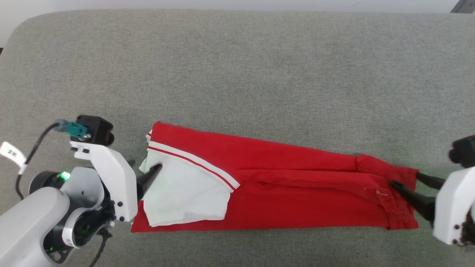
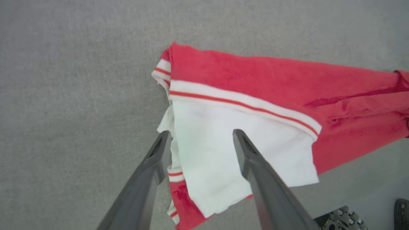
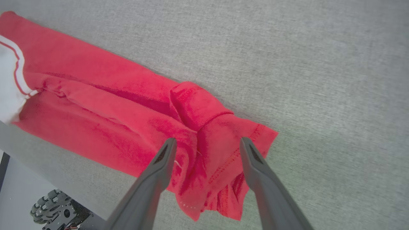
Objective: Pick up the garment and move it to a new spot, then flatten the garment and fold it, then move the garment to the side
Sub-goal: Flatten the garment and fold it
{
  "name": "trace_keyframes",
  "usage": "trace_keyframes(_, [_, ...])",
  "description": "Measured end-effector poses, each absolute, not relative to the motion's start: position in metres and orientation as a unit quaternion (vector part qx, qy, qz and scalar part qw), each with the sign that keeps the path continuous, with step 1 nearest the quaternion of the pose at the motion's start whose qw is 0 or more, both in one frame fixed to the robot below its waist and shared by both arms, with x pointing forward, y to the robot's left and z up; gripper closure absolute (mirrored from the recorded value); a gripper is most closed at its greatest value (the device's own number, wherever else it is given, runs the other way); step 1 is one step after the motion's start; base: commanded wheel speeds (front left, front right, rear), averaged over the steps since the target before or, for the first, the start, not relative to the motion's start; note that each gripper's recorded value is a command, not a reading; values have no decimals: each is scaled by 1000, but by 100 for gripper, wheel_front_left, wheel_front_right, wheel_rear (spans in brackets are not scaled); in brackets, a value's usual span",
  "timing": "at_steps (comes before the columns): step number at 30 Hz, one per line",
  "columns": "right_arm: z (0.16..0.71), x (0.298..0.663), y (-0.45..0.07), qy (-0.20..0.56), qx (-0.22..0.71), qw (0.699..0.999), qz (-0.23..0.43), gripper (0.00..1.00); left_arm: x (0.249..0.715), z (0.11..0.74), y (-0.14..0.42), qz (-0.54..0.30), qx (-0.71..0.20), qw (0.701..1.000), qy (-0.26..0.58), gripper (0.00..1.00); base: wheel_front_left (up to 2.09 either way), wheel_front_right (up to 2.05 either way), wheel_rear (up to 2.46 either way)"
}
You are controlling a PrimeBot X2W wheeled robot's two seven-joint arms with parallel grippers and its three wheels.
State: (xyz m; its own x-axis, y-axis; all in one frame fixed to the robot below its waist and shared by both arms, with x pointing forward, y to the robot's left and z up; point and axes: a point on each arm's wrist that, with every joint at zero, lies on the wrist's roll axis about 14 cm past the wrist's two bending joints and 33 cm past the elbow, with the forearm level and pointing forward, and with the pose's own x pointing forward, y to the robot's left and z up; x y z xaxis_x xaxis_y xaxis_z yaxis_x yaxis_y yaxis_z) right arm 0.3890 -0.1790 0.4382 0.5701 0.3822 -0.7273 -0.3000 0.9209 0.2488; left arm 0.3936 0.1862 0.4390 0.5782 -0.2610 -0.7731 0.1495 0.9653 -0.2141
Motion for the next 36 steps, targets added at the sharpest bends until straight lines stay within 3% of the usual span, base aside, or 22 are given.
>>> trace_keyframes(10, [417,382,-198,462,78,869,158,0,419,462,190,-122,-72,943,301,0,0,0,0])
trace_keyframes(24, [373,387,-154,524,103,815,222,0,422,460,228,-50,-96,982,152,0,0,0,0])
trace_keyframes(25, [372,387,-151,527,104,812,228,14,420,458,230,-45,-99,983,150,0,0,0,0])
trace_keyframes(26, [372,388,-148,530,102,809,233,65,418,456,232,-41,-103,983,147,0,0,0,0])
trace_keyframes(27, [371,389,-147,532,103,806,236,100,416,454,234,-33,-108,983,145,0,0,0,0])
trace_keyframes(32, [375,391,-138,528,127,801,252,100,405,445,241,-11,-126,982,143,0,0,0,0])
trace_keyframes(36, [387,402,-151,503,138,818,244,100,405,455,245,4,-141,984,107,0,0,0,0])
